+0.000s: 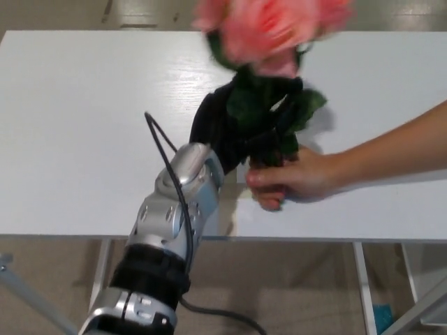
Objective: Use the left hand to pick up the rose and passes it to a human.
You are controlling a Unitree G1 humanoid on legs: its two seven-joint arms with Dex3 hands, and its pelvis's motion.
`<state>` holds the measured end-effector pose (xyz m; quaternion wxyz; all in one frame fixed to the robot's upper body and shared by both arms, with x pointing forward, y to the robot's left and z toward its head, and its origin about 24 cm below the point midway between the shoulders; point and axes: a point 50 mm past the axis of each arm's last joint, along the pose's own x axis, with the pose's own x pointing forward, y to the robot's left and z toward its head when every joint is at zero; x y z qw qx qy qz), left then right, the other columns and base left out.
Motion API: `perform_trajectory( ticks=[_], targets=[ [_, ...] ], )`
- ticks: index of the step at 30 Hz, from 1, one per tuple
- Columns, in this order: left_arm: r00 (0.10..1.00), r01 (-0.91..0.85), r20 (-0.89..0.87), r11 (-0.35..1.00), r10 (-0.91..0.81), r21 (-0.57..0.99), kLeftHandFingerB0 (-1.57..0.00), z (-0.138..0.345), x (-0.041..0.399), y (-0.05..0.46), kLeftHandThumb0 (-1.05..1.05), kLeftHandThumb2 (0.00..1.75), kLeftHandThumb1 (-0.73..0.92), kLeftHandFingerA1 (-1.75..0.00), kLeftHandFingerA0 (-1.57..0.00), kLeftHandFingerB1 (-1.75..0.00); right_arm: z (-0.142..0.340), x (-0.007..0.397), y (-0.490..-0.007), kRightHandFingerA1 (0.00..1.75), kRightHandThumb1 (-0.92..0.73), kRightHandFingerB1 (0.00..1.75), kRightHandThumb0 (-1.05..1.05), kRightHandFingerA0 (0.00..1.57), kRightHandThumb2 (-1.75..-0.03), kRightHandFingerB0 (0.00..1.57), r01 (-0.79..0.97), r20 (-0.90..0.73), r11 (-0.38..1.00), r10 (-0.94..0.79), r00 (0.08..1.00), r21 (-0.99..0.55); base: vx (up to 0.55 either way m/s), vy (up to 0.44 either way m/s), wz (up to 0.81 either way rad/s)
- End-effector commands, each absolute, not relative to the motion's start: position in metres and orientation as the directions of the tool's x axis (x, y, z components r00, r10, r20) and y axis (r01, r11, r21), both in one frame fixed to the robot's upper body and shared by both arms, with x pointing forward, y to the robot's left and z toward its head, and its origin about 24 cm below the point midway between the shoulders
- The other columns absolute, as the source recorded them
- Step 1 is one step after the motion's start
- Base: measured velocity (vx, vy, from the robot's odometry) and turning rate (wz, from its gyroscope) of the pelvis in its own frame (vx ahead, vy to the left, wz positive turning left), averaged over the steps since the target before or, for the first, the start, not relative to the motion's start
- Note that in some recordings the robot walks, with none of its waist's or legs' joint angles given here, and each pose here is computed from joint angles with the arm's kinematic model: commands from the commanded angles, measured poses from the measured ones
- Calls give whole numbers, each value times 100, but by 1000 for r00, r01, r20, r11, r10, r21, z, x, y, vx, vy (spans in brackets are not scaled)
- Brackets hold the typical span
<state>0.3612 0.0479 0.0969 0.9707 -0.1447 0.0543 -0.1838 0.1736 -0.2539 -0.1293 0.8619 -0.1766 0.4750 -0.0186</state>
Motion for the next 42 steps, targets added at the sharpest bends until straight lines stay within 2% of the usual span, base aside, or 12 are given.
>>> perform_trajectory(
  ticks=[1,6,7,8,9,10,11,12,13,14,33,42],
  targets=[
    [895,337,-148,856,-420,-392,-83,69,341,21,-16,73,78,-149,-103,-102,-134,165,-252,59,-78,38,-56,63,-64,51,-150,-822,933,-202,532,-326,0,0,0],
    [899,330,-151,861,-412,-386,-85,72,344,23,-15,72,77,-148,-103,-96,-134,166,-251,60,-78,38,-56,64,-64,53,-144,-821,937,-198,535,-320,0,0,0],
    [902,335,-142,867,-409,-369,-89,75,344,25,-16,66,81,-142,-103,-73,-134,166,-251,60,-78,38,-56,64,-63,52,-142,-820,937,-199,536,-320,0,0,0],
    [905,339,-135,876,-403,-344,-84,78,344,27,-21,63,78,-119,-108,-53,-133,166,-251,60,-78,38,-56,64,-63,52,-140,-821,937,-200,536,-320,0,0,0],
    [904,352,-127,879,-409,-321,-48,79,344,29,-37,61,68,-58,-103,-36,-133,166,-251,60,-78,38,-56,64,-63,52,-140,-821,937,-199,535,-319,0,0,0],
    [885,413,-105,868,-454,-276,0,83,345,35,-69,79,46,-18,-1,-7,-133,167,-251,60,-78,38,-56,64,-63,51,-139,-821,937,-200,534,-319,0,0,0],
    [857,472,-92,845,-506,-253,0,86,347,40,-69,79,46,-18,-1,-7,-133,168,-252,60,-78,38,-56,64,-63,51,-137,-821,937,-202,534,-321,0,0,0],
    [835,510,-84,823,-543,-252,0,88,348,45,-78,79,47,0,0,-1,-133,167,-253,60,-78,38,-56,64,-63,51,-136,-821,937,-204,533,-321,0,0,0],
    [822,531,-86,811,-564,-246,0,92,351,49,-75,59,47,0,0,0,-133,167,-253,60,-78,38,-56,64,-64,51,-135,-821,938,-204,533,-320,0,0,0],
    [810,549,-90,804,-579,-227,0,96,354,55,-78,58,44,0,0,0,-133,167,-253,60,-78,38,-56,64,-63,51,-135,-821,938,-203,533,-319,0,0,0],
    [754,652,-125,758,-645,22,0,130,364,120,-73,56,47,0,0,0,-132,169,-251,59,-78,38,-56,63,-63,52,-148,-820,936,-193,539,-318,0,0,0],
    [809,588,-99,803,-580,99,0,151,337,231,-79,56,50,0,0,0,-130,171,-254,59,-78,37,-57,63,-64,49,-145,-816,933,-203,542,-328,0,0,0]
  ],
)
